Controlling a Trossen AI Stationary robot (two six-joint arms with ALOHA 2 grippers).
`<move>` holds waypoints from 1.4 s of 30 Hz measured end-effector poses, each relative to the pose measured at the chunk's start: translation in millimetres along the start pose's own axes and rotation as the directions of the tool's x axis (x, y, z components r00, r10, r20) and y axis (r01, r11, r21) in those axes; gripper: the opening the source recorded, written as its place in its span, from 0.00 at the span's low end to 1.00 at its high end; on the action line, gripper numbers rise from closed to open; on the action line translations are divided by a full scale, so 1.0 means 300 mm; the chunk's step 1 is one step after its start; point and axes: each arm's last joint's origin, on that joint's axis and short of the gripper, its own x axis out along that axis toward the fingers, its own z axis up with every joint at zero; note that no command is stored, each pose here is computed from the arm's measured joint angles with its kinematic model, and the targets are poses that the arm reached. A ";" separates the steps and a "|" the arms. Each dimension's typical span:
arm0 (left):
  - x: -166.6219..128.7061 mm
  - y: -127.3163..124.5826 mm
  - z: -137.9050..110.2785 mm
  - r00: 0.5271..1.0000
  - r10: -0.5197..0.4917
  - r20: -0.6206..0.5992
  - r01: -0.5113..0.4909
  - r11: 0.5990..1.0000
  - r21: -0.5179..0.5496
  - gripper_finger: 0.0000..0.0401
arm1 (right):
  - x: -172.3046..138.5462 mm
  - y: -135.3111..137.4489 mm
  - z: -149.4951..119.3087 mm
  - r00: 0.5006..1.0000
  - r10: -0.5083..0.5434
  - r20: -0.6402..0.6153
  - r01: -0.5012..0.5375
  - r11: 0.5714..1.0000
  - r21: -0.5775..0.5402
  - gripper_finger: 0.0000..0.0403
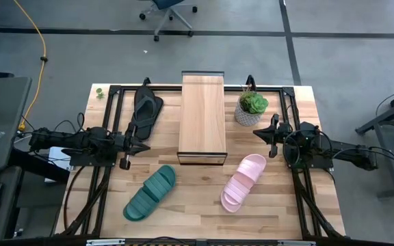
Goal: Pick and place slippers onto the shelf
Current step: Put the pink pair of slippers on the shelf
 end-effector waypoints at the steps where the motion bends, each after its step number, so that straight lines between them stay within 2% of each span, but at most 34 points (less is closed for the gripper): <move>1: 0.000 0.000 0.000 1.000 0.000 0.000 0.000 0.999 -0.036 0.00 | 0.000 0.000 0.000 1.000 0.000 0.000 0.000 1.000 0.000 0.00; 5: 0.000 0.000 0.000 1.000 0.000 0.000 0.000 0.988 -0.157 0.00 | 0.000 0.000 0.000 1.000 0.000 0.001 0.000 0.998 0.067 0.00; 7: 0.000 0.000 0.000 1.000 0.000 0.000 0.000 0.973 -0.230 0.00 | 0.000 0.000 0.002 1.000 0.000 0.004 -0.001 0.985 0.173 0.00; 9: 0.000 0.000 0.000 1.000 0.000 0.001 0.000 0.937 -0.349 0.00 | 0.000 0.000 0.004 1.000 0.000 0.006 -0.002 0.943 0.334 0.00; 11: 0.000 0.000 0.000 1.000 0.000 0.002 0.000 0.881 -0.474 0.00 | -0.001 0.000 0.008 1.000 0.000 0.009 -0.005 0.873 0.487 0.00; 13: 0.000 0.000 0.000 1.000 0.005 0.001 -0.004 0.827 -0.562 0.00 | -0.002 0.001 0.014 1.000 0.001 0.017 -0.011 0.777 0.630 0.00; 16: 0.000 0.002 0.001 1.000 0.023 0.002 -0.016 0.746 -0.666 0.00 | -0.002 0.001 0.014 1.000 0.001 0.015 -0.012 0.597 0.802 0.00; 18: 0.000 0.003 0.002 0.999 0.035 0.004 -0.022 0.707 -0.707 0.00 | -0.002 0.001 0.015 1.000 -0.001 0.015 -0.013 0.489 0.872 0.00; 21: 0.000 0.006 0.002 0.998 0.060 0.005 -0.038 0.690 -0.723 0.00 | -0.002 -0.001 0.016 1.000 -0.017 0.017 -0.009 0.379 0.925 0.00; 24: -0.001 0.010 0.006 0.995 0.101 0.014 -0.060 0.688 -0.723 0.00 | -0.003 -0.002 0.017 0.999 -0.033 0.019 -0.007 0.315 0.949 0.00; 28: -0.001 0.013 0.007 0.991 0.134 0.015 -0.082 0.685 -0.723 0.00 | -0.003 -0.004 0.018 0.998 -0.055 0.020 -0.005 0.266 0.964 0.00; 34: -0.001 0.014 0.007 0.990 0.138 0.014 -0.085 0.686 -0.723 0.00 | -0.003 -0.005 0.019 0.998 -0.066 0.022 -0.005 0.246 0.969 0.00; 39: -0.001 0.014 0.007 0.990 0.141 0.015 -0.087 0.689 -0.720 0.00 | -0.003 -0.005 0.020 0.998 -0.066 0.023 -0.006 0.244 0.970 0.00; 41: -0.001 0.014 0.007 0.990 0.140 0.015 -0.090 0.713 -0.695 0.00 | -0.003 -0.005 0.020 0.998 -0.066 0.023 -0.006 0.246 0.969 0.00; 42: -0.001 0.014 0.007 0.990 0.140 0.015 -0.093 0.727 -0.680 0.00 | -0.003 -0.005 0.022 0.998 -0.059 0.029 -0.012 0.262 0.965 0.00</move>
